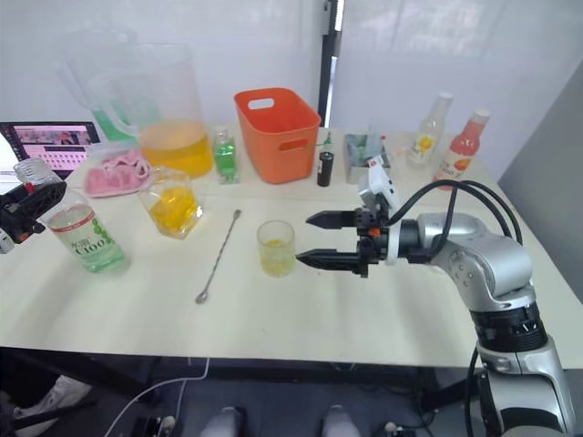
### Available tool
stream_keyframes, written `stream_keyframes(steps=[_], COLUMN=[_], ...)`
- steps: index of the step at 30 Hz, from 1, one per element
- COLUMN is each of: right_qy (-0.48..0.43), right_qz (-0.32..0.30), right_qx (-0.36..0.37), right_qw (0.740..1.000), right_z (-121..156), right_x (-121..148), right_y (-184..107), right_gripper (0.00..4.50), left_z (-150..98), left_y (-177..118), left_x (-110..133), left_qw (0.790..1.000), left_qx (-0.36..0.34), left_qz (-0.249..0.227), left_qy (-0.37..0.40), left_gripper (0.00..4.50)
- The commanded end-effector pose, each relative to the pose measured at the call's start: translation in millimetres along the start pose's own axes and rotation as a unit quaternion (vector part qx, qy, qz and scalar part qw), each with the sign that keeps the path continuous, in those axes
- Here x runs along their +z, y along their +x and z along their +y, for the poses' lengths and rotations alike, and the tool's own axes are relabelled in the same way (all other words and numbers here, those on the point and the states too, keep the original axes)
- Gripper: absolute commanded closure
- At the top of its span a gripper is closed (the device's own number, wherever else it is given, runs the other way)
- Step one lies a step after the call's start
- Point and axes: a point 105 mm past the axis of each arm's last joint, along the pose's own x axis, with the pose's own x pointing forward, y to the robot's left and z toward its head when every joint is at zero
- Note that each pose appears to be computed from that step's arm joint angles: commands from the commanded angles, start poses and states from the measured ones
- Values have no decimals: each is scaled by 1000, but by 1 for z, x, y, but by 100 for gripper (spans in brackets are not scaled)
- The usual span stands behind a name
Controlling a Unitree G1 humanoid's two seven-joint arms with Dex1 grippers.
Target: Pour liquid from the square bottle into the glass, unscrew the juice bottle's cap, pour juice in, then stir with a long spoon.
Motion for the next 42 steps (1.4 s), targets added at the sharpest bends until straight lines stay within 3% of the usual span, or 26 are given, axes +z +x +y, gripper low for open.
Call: stream_keyframes(steps=[1, 7, 16, 31, 33, 39, 42], right_qy=[-50, -53, -44, -40, -40, -39, -38], right_qz=[-23, -17, -4, 12, 12, 13, 15], right_qx=[-40, -91, -136, -164, -163, -160, -158], right_qw=[998, 994, 990, 986, 986, 986, 987], right_z=[1, 5, 15, 16, 15, 14, 13], right_x=[18, 15, 4, 2, 2, 2, 1], right_y=[-7, -17, -30, -42, -40, -37, -36], right_gripper=[5, 5, 5, 5, 0, 0, 0], left_z=[5, 0, -4, -12, -12, -10, -9], left_y=[13, 52, 85, 94, 94, 91, 89], left_x=[19, 6, -2, -9, -8, -7, -7], left_qw=[999, 999, 999, 999, 999, 999, 999], left_qx=[17, 19, 34, 24, 21, 17, 13], left_qz=[-48, -36, -15, -7, -11, -13, -17], left_qy=[17, 15, 37, 38, 31, 32, 27], left_gripper=[309, 309, 309, 309, 211, 10, 4])
